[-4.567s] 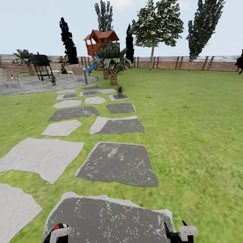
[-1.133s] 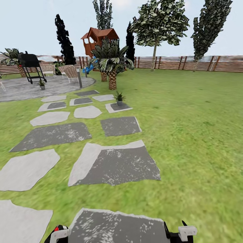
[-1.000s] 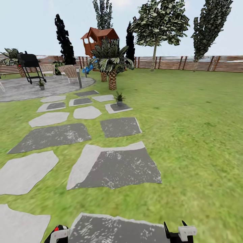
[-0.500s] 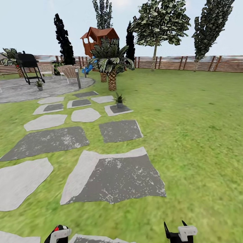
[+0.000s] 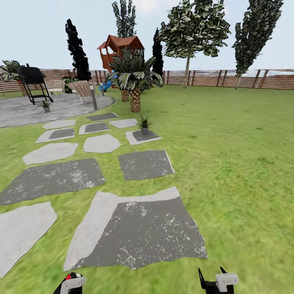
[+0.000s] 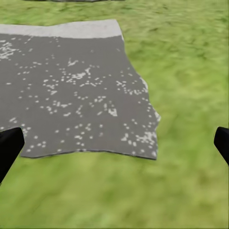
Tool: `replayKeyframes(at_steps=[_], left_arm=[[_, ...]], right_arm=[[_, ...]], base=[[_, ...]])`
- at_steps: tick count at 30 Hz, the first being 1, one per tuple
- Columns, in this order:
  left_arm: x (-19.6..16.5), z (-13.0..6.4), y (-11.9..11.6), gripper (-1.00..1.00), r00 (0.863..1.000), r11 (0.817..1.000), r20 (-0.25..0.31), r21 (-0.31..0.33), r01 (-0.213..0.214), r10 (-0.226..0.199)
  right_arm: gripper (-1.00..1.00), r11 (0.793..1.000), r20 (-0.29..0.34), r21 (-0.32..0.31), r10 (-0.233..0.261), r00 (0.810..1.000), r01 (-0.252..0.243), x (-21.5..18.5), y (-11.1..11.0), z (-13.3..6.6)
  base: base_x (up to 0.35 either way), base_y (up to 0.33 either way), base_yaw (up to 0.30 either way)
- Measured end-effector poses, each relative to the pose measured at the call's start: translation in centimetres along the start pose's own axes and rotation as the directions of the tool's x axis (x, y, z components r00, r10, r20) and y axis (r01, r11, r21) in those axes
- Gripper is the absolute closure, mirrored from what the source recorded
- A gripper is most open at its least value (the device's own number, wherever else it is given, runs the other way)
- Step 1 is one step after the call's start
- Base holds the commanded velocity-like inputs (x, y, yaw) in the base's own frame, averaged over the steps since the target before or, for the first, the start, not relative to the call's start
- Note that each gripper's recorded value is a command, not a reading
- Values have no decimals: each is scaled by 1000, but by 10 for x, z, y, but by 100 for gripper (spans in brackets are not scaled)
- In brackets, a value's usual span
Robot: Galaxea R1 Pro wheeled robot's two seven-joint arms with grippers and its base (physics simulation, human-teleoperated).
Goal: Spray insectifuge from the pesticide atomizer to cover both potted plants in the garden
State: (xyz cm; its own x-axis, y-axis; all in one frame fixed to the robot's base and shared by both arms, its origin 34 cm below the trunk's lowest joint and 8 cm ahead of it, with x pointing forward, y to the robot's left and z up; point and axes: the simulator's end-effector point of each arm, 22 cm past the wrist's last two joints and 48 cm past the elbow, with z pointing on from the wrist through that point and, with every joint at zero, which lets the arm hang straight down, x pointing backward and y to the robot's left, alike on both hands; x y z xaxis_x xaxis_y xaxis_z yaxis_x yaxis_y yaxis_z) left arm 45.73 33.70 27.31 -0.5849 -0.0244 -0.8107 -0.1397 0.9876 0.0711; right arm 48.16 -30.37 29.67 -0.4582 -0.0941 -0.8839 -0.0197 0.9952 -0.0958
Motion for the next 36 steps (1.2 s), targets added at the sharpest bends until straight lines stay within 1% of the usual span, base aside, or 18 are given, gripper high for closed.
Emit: replayKeyframes(at_steps=[27,36], left_arm=[[0,0,0,100,1000,1000,0,0,0,0],[0,0,0,100,1000,1000,0,0,0,0]], right_arm=[[-100,1000,0,-1,0,1000,0,0,0,0],[-100,1000,0,-1,-1,1000,1,0,0,0]], base=[[338,1,0],[338,71,0]])
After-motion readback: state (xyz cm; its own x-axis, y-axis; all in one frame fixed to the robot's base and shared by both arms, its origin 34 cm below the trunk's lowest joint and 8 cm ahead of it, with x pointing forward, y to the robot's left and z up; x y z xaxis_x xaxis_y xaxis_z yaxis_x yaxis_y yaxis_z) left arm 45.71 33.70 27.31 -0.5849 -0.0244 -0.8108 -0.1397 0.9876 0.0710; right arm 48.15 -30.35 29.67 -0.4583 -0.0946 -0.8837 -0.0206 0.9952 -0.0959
